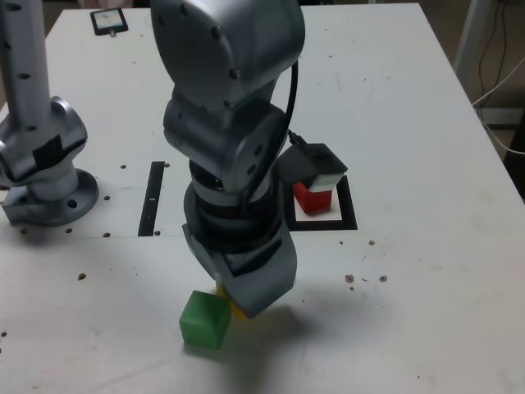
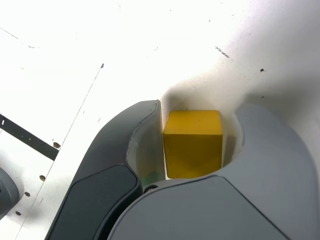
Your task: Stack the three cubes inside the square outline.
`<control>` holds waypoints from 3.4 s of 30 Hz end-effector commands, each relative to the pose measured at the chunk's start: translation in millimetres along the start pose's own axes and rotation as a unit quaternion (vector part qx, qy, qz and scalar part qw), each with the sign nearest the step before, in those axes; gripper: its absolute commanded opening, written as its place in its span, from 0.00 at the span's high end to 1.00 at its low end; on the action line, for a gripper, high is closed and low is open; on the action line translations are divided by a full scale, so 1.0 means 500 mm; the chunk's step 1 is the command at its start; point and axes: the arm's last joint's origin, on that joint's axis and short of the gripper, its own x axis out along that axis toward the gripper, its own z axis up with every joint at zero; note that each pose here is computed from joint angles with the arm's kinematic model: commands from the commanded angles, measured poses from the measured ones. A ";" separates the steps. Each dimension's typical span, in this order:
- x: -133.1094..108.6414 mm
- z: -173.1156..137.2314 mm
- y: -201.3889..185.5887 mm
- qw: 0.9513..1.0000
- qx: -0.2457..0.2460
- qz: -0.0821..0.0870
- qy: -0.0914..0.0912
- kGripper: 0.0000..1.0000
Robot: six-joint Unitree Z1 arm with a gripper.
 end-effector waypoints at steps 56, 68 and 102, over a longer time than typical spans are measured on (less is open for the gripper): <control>-0.059 -0.155 0.388 0.916 -0.395 -0.066 0.037 0.80; -0.035 -0.161 0.383 0.913 -0.397 -0.075 0.051 0.76; -0.012 -0.156 0.383 0.915 -0.393 -0.067 0.058 0.01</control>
